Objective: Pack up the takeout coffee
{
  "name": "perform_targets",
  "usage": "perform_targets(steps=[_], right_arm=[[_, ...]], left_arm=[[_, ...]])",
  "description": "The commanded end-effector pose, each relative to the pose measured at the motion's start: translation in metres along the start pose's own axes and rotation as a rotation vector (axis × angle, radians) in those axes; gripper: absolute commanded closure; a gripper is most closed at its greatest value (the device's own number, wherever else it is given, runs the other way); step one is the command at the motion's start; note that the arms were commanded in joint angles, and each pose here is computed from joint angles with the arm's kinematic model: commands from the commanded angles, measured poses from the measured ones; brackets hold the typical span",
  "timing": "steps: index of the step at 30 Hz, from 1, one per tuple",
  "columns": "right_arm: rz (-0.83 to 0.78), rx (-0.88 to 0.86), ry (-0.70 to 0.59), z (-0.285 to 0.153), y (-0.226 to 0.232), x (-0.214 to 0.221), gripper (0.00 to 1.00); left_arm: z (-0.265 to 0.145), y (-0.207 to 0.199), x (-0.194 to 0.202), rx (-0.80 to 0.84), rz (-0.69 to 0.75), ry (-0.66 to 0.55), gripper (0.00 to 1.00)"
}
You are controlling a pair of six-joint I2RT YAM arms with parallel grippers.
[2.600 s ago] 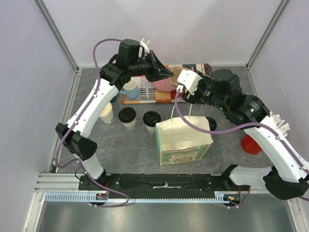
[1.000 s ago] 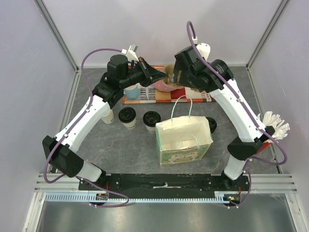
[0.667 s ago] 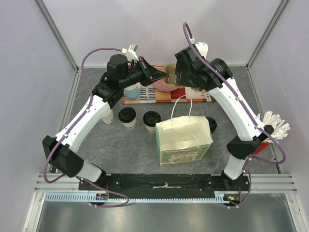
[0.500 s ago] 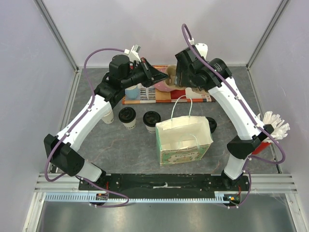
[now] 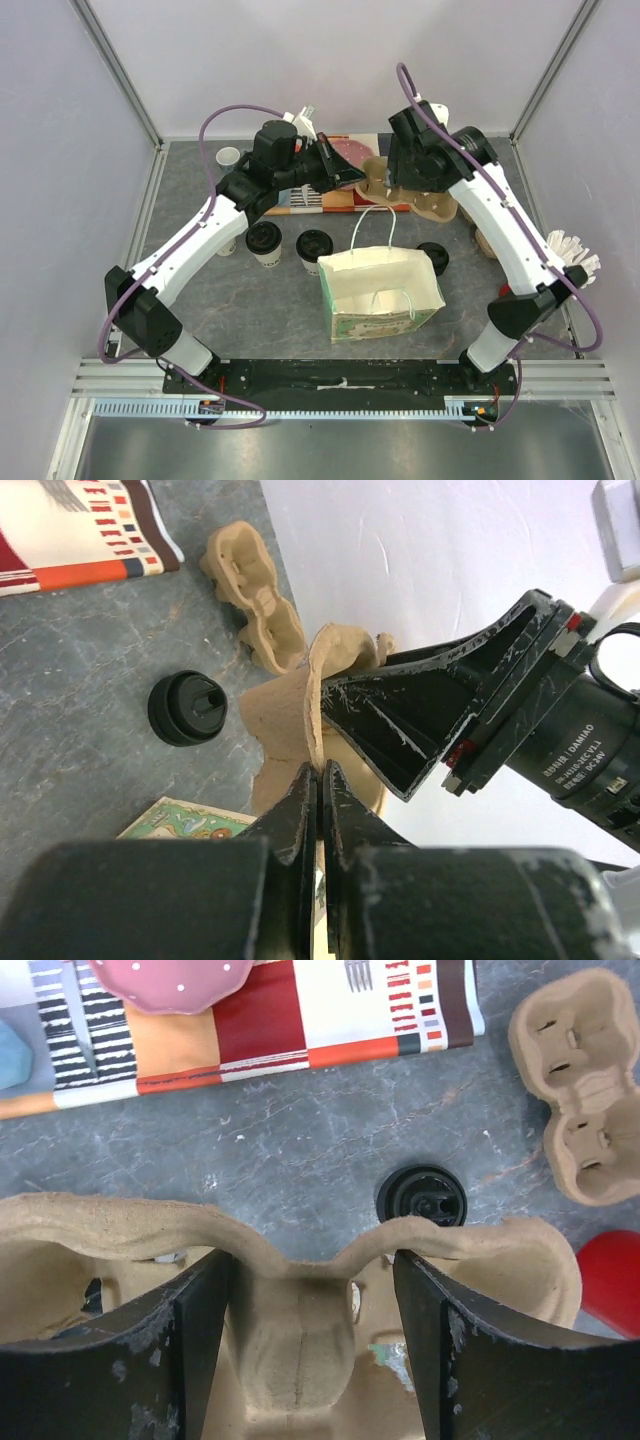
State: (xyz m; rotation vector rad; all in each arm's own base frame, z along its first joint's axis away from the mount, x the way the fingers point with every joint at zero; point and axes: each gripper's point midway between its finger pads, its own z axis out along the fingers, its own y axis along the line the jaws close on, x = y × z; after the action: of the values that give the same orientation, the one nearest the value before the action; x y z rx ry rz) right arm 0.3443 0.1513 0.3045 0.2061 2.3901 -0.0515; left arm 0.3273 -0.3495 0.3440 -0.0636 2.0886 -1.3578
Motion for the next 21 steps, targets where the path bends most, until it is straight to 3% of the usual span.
perform_targets(steps=[1, 17, 21], right_arm=[[-0.007, -0.151, -0.026, -0.021, 0.002, -0.003, 0.27], [-0.001, -0.165, 0.041, -0.009, 0.008, -0.005, 0.27], [0.071, -0.162, 0.046, -0.017, 0.006, -0.009, 0.33]], left_arm=[[-0.009, -0.042, -0.027, 0.105, 0.126, -0.048, 0.98], [0.006, -0.049, -0.054, 0.058, 0.18, -0.129, 0.98], [0.005, -0.054, -0.057, 0.071, 0.156, -0.149, 0.98]])
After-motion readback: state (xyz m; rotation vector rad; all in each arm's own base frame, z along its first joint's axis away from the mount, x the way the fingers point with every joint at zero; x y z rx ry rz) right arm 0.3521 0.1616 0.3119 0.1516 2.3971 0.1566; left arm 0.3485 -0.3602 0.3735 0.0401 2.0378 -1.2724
